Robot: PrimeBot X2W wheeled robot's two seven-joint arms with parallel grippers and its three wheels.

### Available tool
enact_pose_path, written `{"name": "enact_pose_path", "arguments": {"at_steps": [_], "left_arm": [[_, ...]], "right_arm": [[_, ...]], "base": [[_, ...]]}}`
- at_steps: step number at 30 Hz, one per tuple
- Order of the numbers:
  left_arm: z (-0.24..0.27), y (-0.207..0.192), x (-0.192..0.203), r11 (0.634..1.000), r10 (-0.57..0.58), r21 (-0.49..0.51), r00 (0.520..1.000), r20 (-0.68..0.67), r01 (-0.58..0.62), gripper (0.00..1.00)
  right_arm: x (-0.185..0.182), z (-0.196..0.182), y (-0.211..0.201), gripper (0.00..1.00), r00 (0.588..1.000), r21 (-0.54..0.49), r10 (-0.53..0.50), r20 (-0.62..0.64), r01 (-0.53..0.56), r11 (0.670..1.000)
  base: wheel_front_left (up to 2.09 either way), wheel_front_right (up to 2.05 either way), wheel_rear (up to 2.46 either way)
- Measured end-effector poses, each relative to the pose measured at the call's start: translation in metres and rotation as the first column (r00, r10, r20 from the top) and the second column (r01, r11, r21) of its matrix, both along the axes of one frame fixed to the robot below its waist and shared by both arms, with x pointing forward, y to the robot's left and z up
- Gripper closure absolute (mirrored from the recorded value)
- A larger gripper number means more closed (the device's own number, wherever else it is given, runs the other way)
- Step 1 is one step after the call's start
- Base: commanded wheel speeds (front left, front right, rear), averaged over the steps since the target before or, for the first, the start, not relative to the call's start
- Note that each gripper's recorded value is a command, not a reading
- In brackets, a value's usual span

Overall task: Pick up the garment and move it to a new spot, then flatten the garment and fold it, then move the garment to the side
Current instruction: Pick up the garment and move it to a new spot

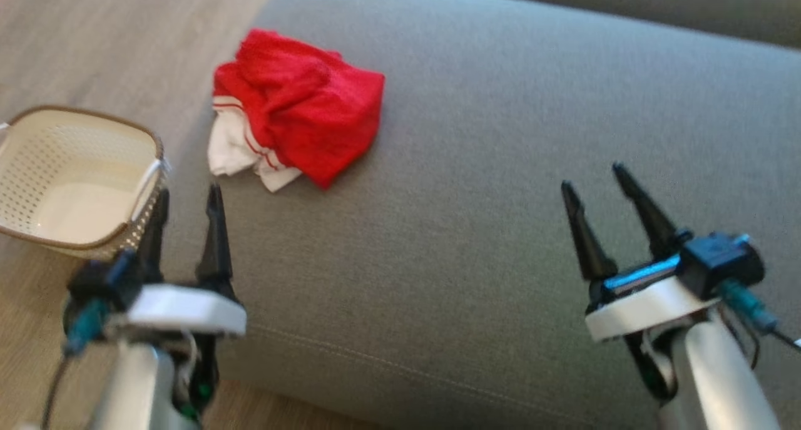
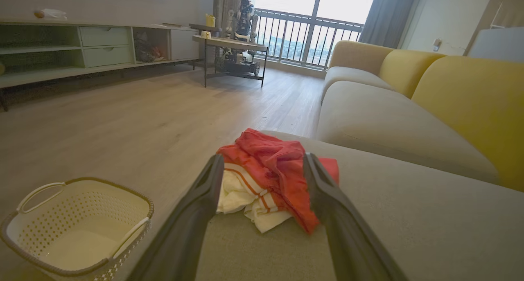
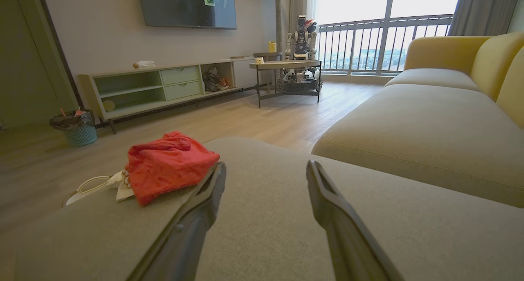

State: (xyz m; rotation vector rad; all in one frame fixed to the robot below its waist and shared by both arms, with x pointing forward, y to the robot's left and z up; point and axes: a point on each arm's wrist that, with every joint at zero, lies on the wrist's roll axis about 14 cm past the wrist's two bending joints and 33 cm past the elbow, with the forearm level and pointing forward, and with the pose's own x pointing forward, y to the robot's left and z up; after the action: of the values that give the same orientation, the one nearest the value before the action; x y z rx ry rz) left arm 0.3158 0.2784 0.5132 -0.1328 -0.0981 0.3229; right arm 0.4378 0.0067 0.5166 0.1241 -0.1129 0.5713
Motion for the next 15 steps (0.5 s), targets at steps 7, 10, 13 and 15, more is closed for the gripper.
{"name": "enact_pose_path", "arguments": {"at_steps": [7, 10, 13, 15], "left_arm": [[0.002, 0.006, 0.088, 0.988, -0.134, 0.066, 0.983, -0.122, 0.142, 0.0], [-0.013, 0.007, 0.122, 0.983, -0.175, 0.009, 0.96, -0.22, 0.182, 0.0], [-0.038, 0.011, 0.143, 0.98, -0.189, -0.005, 0.918, -0.348, 0.199, 0.0], [-0.056, 0.014, 0.153, 0.979, -0.19, -0.015, 0.882, -0.431, 0.203, 0.0]], "right_arm": [[0.027, -0.001, -0.025, 0.0, 0.998, 0.003, -0.065, 0.01, 0.065, 0.998], [0.033, -0.006, -0.038, 0.0, 0.996, -0.012, -0.086, 0.006, 0.086, 0.996], [0.041, -0.01, -0.049, 0.0, 0.994, -0.025, -0.108, 0.007, 0.108, 0.994], [0.045, -0.009, -0.055, 0.0, 0.993, -0.03, -0.119, 0.015, 0.119, 0.992]], "base": [[0.0, 0.0, 0.0], [0.0, 0.0, 0.0], [0.0, 0.0, 0.0], [0.0, 0.0, 0.0]]}}
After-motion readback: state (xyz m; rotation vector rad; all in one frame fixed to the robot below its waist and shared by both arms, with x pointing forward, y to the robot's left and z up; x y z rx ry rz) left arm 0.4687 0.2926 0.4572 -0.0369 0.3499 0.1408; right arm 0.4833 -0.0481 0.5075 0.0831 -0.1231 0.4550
